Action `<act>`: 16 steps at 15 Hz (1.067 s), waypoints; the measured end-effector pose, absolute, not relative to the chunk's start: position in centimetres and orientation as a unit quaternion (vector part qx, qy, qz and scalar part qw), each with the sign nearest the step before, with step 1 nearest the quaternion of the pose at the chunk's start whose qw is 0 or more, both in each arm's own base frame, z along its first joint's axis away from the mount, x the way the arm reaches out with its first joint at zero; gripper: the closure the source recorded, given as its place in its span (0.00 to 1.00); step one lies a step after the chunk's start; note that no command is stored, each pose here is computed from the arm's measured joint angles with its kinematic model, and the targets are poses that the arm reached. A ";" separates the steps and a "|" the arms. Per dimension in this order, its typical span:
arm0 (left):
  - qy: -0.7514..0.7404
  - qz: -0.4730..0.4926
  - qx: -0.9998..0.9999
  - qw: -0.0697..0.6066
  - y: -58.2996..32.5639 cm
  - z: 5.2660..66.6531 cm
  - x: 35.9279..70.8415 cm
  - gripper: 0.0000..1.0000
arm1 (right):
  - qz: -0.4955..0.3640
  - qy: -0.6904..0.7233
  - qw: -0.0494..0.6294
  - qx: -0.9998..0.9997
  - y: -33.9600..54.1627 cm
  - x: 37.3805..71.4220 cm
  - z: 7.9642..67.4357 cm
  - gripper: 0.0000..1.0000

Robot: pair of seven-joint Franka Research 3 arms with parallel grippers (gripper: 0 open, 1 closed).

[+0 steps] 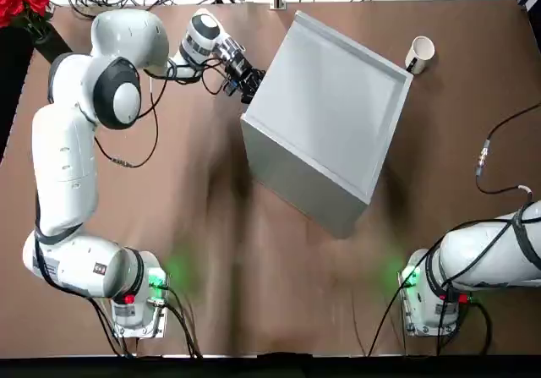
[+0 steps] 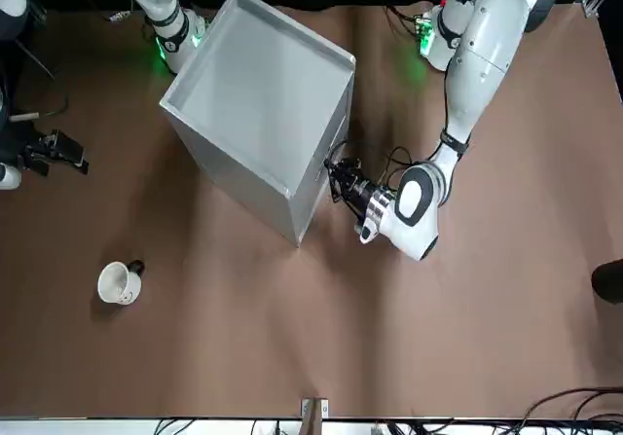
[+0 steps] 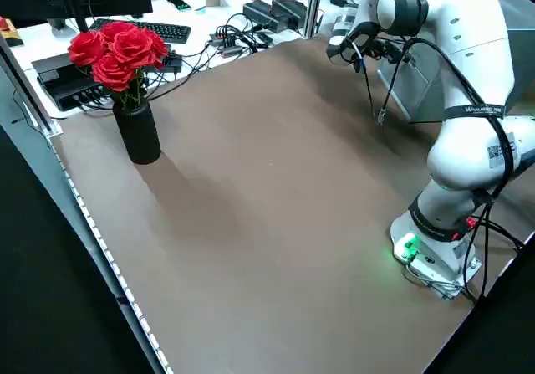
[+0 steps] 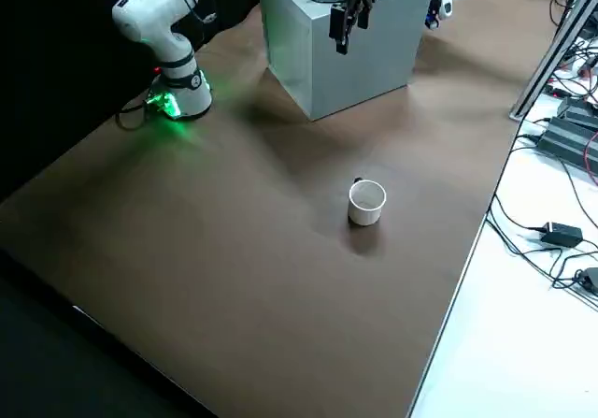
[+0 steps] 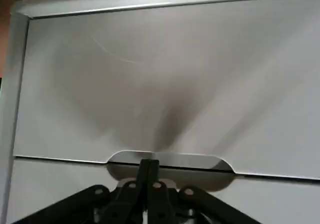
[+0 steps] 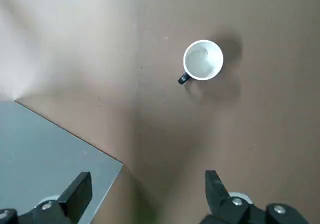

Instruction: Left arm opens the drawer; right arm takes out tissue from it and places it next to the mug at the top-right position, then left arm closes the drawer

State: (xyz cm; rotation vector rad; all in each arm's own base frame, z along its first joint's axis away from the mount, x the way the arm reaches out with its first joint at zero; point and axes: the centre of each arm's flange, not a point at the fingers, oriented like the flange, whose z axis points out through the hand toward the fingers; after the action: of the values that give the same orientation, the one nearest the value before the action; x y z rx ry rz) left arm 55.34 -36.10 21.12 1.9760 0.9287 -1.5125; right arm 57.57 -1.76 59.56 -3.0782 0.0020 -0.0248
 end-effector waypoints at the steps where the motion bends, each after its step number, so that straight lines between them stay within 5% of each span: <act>1: 0.338 -0.553 0.722 0.240 -36.3 21.1 55.2 0.99 | -0.009 0.002 0.033 -0.999 -1.9 57.6 59.6 0.00; 16: 0.321 -0.552 0.730 0.244 -37.3 21.0 54.6 0.99 | -0.001 0.011 0.049 -0.999 -2.4 57.4 59.5 0.00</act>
State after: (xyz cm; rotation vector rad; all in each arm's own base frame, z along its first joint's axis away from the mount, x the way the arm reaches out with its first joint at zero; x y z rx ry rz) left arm 54.56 -37.29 21.02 1.9935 0.8778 -1.5082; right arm 57.38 -2.42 59.47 -3.0428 0.0325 -0.0033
